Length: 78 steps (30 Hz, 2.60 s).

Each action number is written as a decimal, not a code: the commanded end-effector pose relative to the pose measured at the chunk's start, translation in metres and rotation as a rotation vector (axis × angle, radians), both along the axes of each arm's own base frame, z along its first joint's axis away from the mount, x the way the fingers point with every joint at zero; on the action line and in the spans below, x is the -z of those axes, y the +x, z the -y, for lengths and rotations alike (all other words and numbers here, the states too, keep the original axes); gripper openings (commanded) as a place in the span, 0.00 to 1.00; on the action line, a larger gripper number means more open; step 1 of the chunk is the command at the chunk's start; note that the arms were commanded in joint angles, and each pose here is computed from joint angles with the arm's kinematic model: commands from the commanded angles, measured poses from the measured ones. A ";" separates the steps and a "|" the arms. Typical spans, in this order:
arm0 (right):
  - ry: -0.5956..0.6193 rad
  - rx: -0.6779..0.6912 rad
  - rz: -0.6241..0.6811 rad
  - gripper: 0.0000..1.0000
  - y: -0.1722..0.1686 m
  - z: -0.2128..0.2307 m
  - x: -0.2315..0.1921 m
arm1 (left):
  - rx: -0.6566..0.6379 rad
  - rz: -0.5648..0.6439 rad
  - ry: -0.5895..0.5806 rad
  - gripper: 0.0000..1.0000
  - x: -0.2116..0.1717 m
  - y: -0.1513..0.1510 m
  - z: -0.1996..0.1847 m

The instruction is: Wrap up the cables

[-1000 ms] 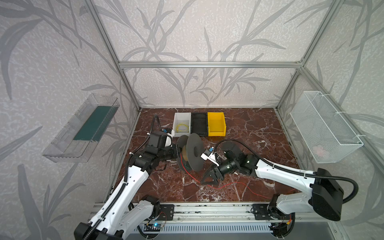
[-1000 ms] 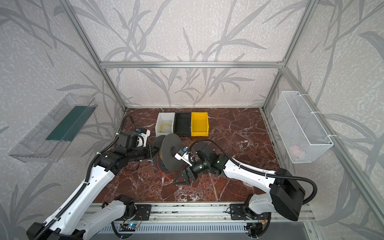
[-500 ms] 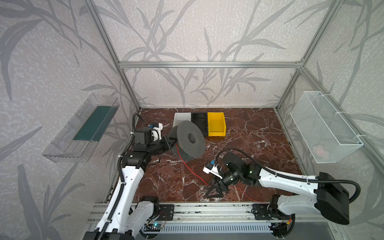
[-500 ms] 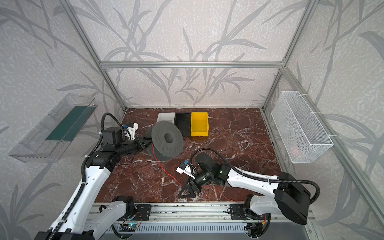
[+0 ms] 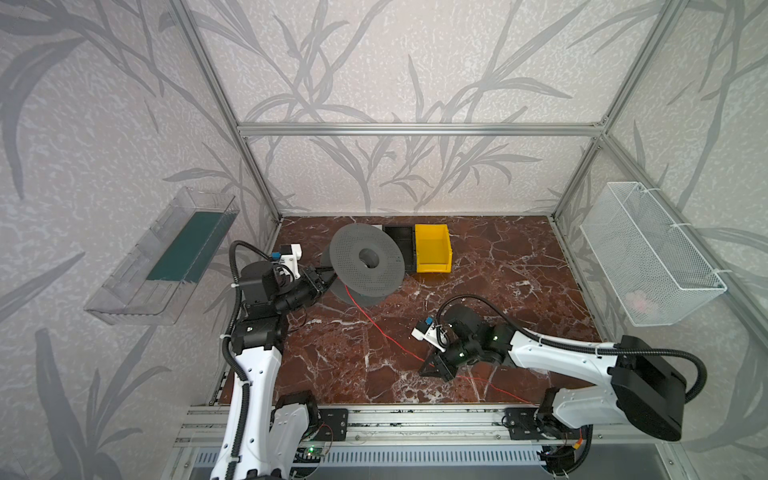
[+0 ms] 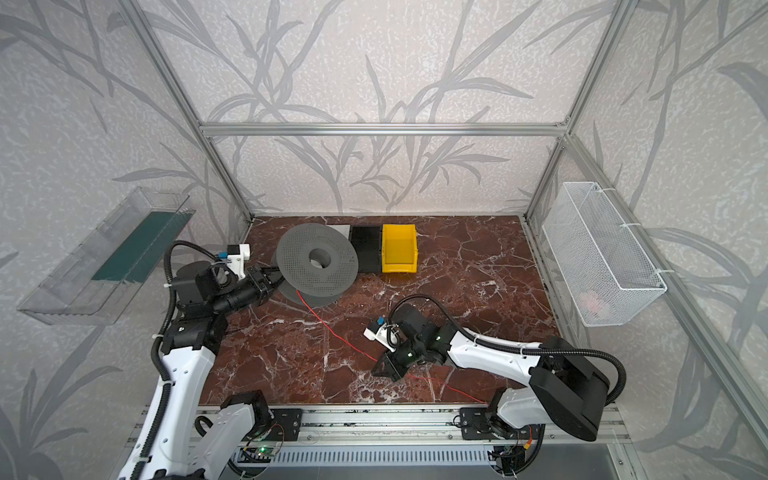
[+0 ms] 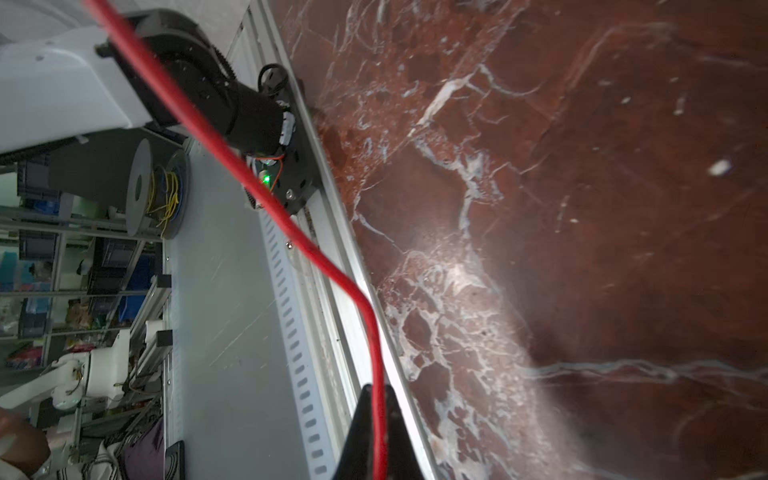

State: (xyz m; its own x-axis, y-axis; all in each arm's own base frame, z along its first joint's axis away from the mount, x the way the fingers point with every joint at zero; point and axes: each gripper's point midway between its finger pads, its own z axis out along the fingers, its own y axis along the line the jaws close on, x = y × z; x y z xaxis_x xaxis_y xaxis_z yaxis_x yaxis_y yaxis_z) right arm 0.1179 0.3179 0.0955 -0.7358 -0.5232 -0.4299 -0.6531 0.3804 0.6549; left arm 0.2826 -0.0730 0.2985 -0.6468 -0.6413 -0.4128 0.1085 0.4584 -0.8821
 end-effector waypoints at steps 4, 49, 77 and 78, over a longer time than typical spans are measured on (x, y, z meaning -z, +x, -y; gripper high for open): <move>-0.189 0.172 -0.066 0.00 0.044 0.040 0.010 | 0.016 0.182 0.118 0.00 -0.049 -0.024 -0.001; 0.227 0.182 -0.183 0.00 0.163 -0.034 -0.231 | 0.188 -0.164 1.065 0.00 0.111 -0.024 0.104; -0.065 0.055 -0.166 0.14 -0.054 0.006 -0.091 | -0.163 -0.145 0.814 0.00 0.039 0.052 0.099; -0.081 0.045 -0.157 0.12 -0.060 0.010 -0.087 | -0.167 -0.151 0.780 0.00 0.037 0.054 0.096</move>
State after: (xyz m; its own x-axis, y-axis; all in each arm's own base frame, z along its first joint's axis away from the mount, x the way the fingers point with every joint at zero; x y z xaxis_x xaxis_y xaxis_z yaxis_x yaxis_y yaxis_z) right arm 0.0789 0.3209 0.1890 -0.8434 -0.4669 -0.2659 -0.4863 0.4527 0.7474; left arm 0.3167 -0.1827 0.2154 -0.7687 -0.1323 -0.6258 -0.0383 0.9861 -0.1614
